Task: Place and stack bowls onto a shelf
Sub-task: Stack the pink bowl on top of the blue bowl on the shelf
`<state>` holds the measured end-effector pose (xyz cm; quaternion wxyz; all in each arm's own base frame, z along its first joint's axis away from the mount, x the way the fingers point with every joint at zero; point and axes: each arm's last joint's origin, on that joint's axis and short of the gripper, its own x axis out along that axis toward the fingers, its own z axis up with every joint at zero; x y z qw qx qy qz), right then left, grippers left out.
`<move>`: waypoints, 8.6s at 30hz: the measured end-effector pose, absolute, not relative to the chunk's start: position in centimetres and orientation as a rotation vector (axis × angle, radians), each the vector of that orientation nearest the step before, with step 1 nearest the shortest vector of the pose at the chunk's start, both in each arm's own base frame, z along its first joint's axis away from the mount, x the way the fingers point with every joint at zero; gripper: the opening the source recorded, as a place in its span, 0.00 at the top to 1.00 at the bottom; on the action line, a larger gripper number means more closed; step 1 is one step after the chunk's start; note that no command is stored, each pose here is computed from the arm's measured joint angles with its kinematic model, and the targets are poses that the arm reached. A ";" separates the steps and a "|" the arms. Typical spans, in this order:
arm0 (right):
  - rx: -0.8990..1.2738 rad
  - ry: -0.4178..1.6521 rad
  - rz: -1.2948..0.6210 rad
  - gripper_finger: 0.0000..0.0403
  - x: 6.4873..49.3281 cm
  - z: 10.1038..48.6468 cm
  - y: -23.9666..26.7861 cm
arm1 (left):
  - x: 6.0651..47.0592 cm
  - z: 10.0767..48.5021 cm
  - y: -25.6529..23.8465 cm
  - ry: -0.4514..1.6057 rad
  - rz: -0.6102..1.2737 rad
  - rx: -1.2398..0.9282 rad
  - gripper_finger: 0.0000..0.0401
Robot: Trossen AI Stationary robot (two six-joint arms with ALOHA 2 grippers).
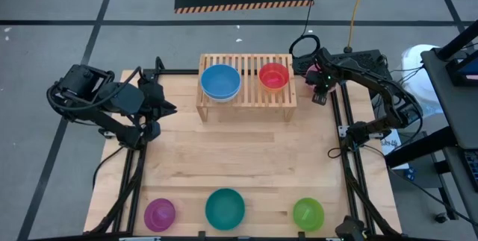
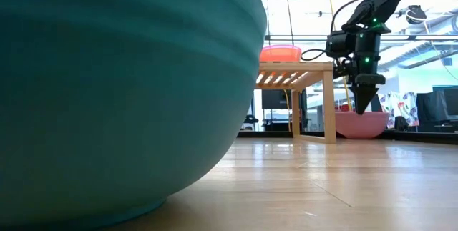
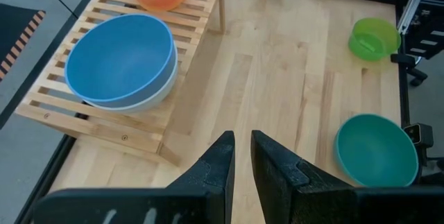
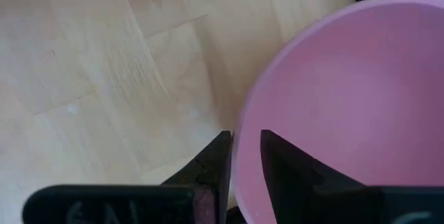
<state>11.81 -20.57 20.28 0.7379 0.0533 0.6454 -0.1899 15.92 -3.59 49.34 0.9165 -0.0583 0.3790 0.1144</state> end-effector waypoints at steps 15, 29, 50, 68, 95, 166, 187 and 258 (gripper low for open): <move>0.103 1.401 -0.441 0.81 11.4 20.2 -21.2 | 15.9 49.3 -3.6 0.778 0.240 -0.131 0.86; 0.153 1.433 -0.438 0.88 11.2 18.9 -22.1 | 15.9 49.3 -3.6 0.776 0.242 -0.137 0.86; 0.172 1.377 -0.508 1.00 10.9 21.2 -20.5 | 16.0 49.4 -3.6 0.773 0.241 -0.138 0.86; 0.163 1.213 -0.564 1.00 8.2 26.7 -14.4 | 16.0 49.4 -3.6 0.778 0.224 -0.097 0.86; 0.477 1.335 -0.301 0.92 7.0 26.1 -11.2 | 15.9 49.4 -3.6 0.780 0.216 -0.078 0.86; -0.118 1.493 -0.090 0.78 10.7 18.6 -8.8 | 15.9 49.4 -3.6 0.780 0.218 -0.086 0.86; -0.218 1.469 -0.185 0.78 11.0 18.8 -10.0 | 15.9 49.4 -3.6 0.779 0.220 -0.089 0.86; -0.166 1.047 -0.112 1.00 21.7 46.8 -9.9 | 15.9 49.3 -3.6 0.792 0.191 -0.060 0.86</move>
